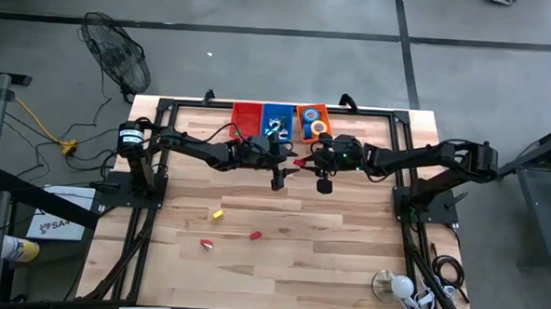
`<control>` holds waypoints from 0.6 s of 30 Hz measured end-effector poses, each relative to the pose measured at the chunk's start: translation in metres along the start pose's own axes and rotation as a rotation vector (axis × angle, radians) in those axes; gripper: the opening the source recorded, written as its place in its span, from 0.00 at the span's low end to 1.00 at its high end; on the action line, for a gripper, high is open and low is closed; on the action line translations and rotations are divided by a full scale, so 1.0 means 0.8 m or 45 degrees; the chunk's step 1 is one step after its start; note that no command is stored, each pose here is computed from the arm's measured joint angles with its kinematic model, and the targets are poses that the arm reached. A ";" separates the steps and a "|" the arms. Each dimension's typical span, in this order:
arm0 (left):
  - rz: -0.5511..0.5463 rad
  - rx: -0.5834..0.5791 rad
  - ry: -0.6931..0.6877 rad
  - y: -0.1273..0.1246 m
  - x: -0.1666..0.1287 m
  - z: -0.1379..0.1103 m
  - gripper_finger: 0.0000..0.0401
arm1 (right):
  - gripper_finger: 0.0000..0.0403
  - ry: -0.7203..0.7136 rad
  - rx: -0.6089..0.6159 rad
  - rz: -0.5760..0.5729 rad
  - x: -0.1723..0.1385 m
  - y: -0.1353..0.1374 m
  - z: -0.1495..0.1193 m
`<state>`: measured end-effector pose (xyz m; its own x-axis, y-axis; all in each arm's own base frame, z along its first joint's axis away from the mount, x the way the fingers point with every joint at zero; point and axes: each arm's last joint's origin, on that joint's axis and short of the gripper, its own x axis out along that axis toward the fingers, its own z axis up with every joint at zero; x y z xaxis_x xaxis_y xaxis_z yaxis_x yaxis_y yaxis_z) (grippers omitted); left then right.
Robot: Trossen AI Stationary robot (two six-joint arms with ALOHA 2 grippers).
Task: Pick and place Stapler, Stapler remover, tape
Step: Put the bottom right red stapler into the red bin
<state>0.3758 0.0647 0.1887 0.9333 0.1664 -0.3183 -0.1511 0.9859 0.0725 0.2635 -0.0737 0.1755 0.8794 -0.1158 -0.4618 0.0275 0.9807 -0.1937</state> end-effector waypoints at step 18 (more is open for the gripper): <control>-0.019 -0.012 -0.025 0.000 0.000 0.002 0.58 | 0.22 0.000 0.000 0.000 0.000 0.000 0.000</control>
<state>0.3765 0.0643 0.1905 0.9415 0.1517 -0.3009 -0.1405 0.9883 0.0587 0.2635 -0.0737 0.1755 0.8794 -0.1158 -0.4618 0.0275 0.9807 -0.1936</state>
